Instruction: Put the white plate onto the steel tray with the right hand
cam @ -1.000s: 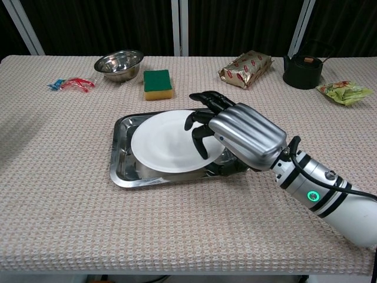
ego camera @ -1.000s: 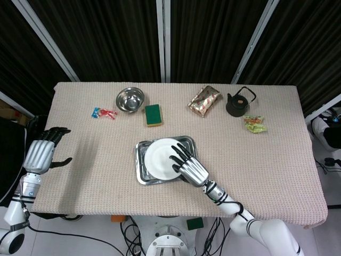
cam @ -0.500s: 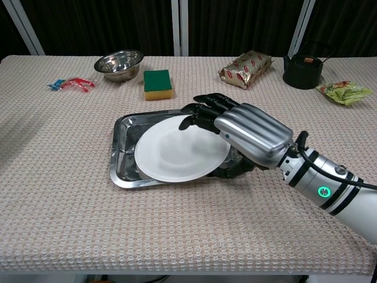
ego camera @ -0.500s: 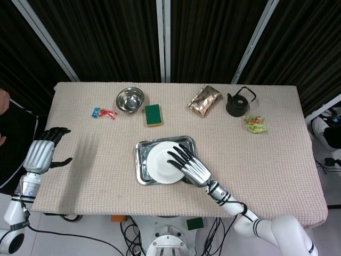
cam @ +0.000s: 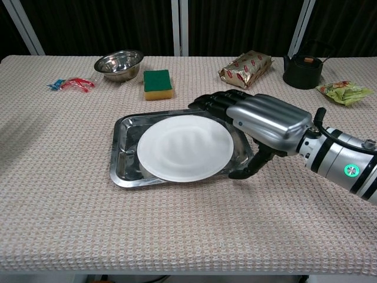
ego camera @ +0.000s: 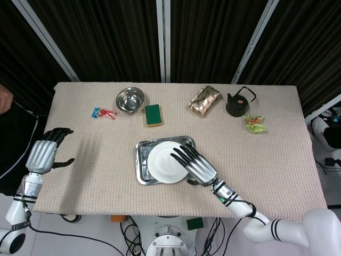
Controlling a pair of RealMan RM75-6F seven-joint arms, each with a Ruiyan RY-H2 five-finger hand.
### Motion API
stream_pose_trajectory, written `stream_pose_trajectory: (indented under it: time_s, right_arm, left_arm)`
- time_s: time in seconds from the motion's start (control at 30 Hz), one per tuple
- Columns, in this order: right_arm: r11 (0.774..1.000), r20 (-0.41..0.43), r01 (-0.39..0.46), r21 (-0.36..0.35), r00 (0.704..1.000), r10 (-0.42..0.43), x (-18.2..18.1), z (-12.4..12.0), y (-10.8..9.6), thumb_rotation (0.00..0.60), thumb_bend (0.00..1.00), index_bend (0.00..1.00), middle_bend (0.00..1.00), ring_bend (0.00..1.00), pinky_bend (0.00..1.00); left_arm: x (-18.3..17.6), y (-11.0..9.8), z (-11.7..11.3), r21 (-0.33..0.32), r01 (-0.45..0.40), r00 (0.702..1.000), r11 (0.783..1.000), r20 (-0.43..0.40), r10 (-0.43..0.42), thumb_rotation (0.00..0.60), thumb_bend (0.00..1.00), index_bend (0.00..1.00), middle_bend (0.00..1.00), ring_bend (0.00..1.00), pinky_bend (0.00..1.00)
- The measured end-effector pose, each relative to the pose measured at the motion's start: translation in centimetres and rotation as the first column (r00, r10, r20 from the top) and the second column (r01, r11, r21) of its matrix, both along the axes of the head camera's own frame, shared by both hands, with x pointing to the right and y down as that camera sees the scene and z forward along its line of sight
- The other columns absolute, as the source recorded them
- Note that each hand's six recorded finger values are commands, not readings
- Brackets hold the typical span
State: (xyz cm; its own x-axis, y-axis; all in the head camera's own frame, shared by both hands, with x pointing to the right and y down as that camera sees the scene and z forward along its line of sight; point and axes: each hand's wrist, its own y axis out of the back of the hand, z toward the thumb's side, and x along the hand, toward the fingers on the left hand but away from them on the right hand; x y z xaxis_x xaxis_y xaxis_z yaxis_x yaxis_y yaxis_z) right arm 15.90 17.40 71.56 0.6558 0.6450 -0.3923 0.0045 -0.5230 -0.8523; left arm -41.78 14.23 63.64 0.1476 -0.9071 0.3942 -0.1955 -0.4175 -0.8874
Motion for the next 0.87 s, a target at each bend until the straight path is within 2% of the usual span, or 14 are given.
stream_pose_trajectory:
  time_s: [0.13, 0.23, 0.4, 0.5, 0.63, 0.67, 0.73, 0.87]
  right_arm:
    - [1.0, -0.017, -0.021, -0.01, 1.0, 0.021, 1.1, -0.9, -0.5, 0.6, 0.0, 0.0, 0.0, 0.0, 0.0]
    - [0.999, -0.025, -0.035, 0.02, 0.999, 0.035, 2.8, -2.2, -0.8, 0.6, 0.0, 0.0, 0.0, 0.0, 0.0]
    - [0.987, -0.077, -0.106, 0.121, 0.99, 0.115, 8.5, -5.1, -0.9, 0.6, 0.0, 0.0, 0.0, 0.0, 0.0]
    - [0.962, -0.139, -0.18, 0.206, 0.968, 0.211, 13.4, -7.0, -0.6, 0.6, 0.0, 0.0, 0.0, 0.0, 0.0]
    - [0.907, -0.227, -0.299, 0.297, 0.9, 0.372, 20.3, -9.0, 0.9, 0.6, 0.01, 0.0, 0.0, 0.0, 0.0]
    - [0.886, -0.261, -0.342, 0.314, 0.866, 0.427, 22.9, -9.3, 1.5, 0.6, 0.02, 0.0, 0.0, 0.0, 0.0]
    - [0.864, -0.282, -0.387, 0.321, 0.832, 0.478, 25.1, -9.6, 1.9, 0.6, 0.04, 0.0, 0.0, 0.0, 0.0]
    - [0.797, -0.297, -0.51, 0.324, 0.745, 0.598, 29.8, -10.7, 3.6, 0.6, 0.05, 0.0, 0.0, 0.0, 0.0]
  left_arm:
    - [0.0, 0.1, -0.2, 0.004, -0.001, 1.0, 1.0, 0.002, 0.001, 0.6, 0.11, 0.21, 0.2, 0.15, 0.2]
    - [0.0, 0.3, -0.5, 0.012, 0.0, 1.0, 1.0, 0.004, 0.0, 0.6, 0.11, 0.21, 0.2, 0.15, 0.2]
    - [-0.2, 0.9, -1.3, 0.037, -0.008, 1.0, 0.999, 0.011, 0.008, 0.6, 0.11, 0.21, 0.19, 0.15, 0.2]
    - [-0.4, 2.0, -1.7, 0.043, -0.021, 1.0, 0.999, 0.024, 0.02, 0.6, 0.11, 0.21, 0.2, 0.15, 0.2]
    - [-0.9, 4.2, -2.0, 0.033, -0.05, 0.997, 0.998, 0.058, 0.048, 0.598, 0.11, 0.21, 0.2, 0.15, 0.19]
    - [-1.1, 4.8, -2.1, 0.03, -0.058, 0.996, 0.998, 0.07, 0.056, 0.593, 0.11, 0.21, 0.19, 0.14, 0.19]
    - [-1.5, 6.0, -2.2, 0.025, -0.079, 0.992, 0.997, 0.105, 0.076, 0.555, 0.11, 0.21, 0.19, 0.13, 0.18]
    - [-2.3, 7.4, -2.9, 0.029, -0.097, 0.981, 0.995, 0.17, 0.091, 0.459, 0.11, 0.19, 0.16, 0.1, 0.17]
